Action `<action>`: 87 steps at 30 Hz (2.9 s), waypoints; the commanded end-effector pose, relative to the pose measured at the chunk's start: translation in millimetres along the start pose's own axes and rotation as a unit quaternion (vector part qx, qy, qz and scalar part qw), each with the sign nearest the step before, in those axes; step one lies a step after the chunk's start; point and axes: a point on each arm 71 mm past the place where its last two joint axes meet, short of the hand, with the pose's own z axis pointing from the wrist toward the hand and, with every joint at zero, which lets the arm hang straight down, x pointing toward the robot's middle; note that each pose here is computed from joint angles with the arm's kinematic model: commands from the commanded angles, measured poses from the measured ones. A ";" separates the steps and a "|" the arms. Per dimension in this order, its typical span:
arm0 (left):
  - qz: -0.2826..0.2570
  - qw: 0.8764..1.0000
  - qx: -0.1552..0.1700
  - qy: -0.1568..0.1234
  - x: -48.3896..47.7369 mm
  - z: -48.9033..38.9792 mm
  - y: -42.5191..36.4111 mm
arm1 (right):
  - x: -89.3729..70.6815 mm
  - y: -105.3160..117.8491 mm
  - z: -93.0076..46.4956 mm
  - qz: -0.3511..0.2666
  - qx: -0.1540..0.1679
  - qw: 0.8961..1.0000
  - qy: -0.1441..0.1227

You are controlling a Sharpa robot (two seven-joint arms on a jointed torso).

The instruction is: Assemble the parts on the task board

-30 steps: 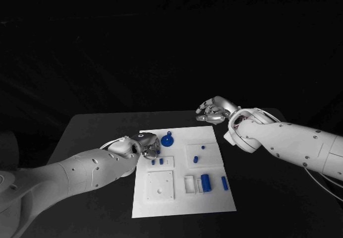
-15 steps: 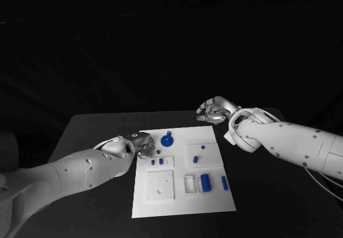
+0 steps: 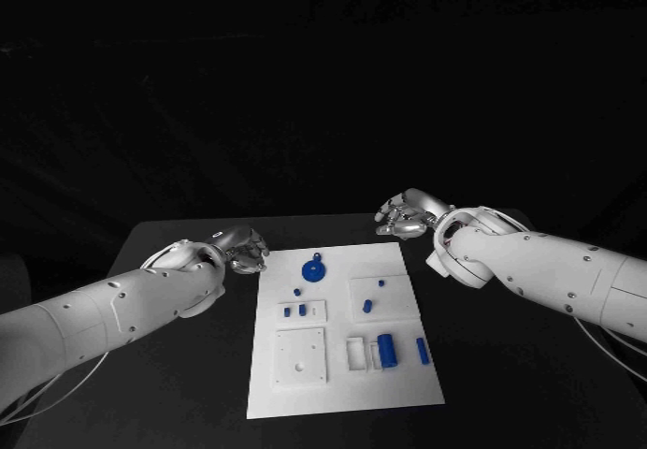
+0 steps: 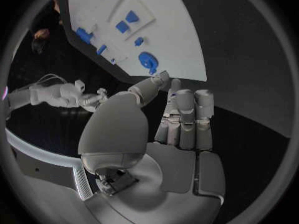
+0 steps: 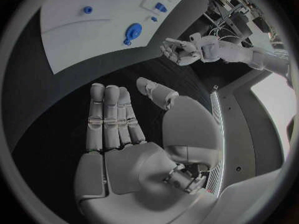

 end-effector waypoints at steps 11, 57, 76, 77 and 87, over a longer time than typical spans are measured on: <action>-0.209 0.972 0.106 0.004 -23.1 -24.5 -28.6 | 32.8 -14.8 -5.9 -0.176 -0.060 0.981 0.058; -0.448 0.892 0.064 0.012 -22.3 -43.1 -30.6 | 102.1 -21.9 -11.6 -0.306 -0.040 0.949 0.061; -0.449 0.891 0.062 0.020 -20.9 -42.3 -31.0 | 110.4 -25.9 -10.7 -0.307 -0.034 0.948 0.073; -0.450 0.891 0.062 0.020 -20.9 -42.4 -31.1 | 111.3 -25.9 -10.8 -0.307 -0.034 0.948 0.074; -0.450 0.891 0.062 0.021 -20.7 -42.4 -31.3 | 115.8 -27.5 -10.2 -0.308 -0.031 0.948 0.072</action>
